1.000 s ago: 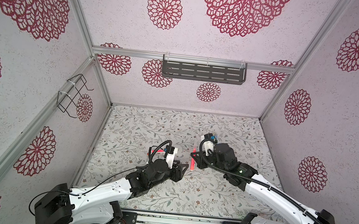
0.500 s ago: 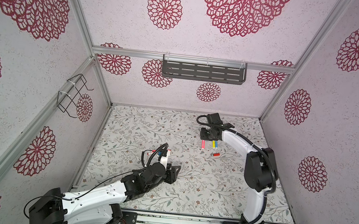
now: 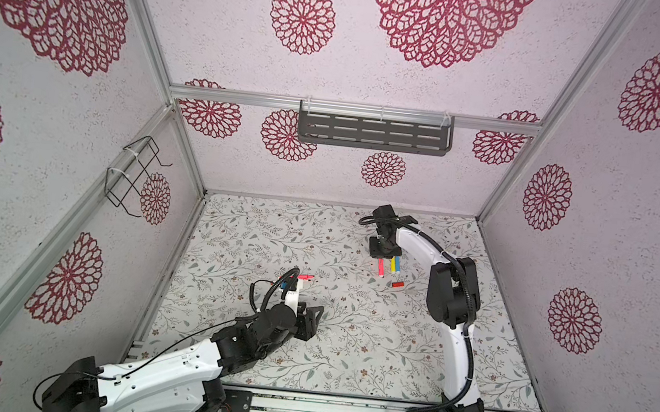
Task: Insert the pens into the pen caps
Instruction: 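Carry the capped pink highlighter with the right gripper beside the yellow and blue markers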
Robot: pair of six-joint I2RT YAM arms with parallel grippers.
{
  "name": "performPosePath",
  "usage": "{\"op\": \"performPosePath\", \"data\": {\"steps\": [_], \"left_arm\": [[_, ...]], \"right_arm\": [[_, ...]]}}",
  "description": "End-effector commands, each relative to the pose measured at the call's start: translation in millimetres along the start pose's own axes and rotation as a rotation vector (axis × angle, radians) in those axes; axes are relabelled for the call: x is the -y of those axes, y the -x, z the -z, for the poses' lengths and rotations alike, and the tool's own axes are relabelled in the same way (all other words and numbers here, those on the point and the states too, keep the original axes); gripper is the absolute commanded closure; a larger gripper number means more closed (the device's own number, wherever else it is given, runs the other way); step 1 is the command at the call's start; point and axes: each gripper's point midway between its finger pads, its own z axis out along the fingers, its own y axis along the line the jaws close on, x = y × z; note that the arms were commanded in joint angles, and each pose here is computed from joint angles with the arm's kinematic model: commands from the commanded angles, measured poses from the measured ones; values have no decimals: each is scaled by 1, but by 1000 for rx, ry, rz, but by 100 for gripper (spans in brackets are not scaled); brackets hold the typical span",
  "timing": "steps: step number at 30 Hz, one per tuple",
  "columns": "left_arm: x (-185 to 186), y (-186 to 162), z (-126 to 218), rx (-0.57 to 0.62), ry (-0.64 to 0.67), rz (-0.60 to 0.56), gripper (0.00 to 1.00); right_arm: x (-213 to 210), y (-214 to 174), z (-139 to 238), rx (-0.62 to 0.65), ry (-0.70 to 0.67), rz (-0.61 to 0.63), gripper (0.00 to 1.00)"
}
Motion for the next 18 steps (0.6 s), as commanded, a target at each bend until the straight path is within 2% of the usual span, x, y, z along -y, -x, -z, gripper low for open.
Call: {"op": "performPosePath", "data": {"steps": [1,3,6,10,13,18], "left_arm": [[0,1,0,7,10,-3,41],[1,1,0,4,8,-10,42],[1,2,1,2,8,-17,41],[-1,3,3,12,17,-25,41],[-3,4,4,19,23,-26,41],[-3,6,5,21,26,-27,41]], "right_arm": [[21,7,11,6,-62,0,84],[24,8,14,12,-71,-2,75],[26,13,26,39,-79,-15,67],[22,23,53,111,-76,-21,66],[3,25,67,147,-4,-3,65],[-20,15,65,124,110,-1,65]]}}
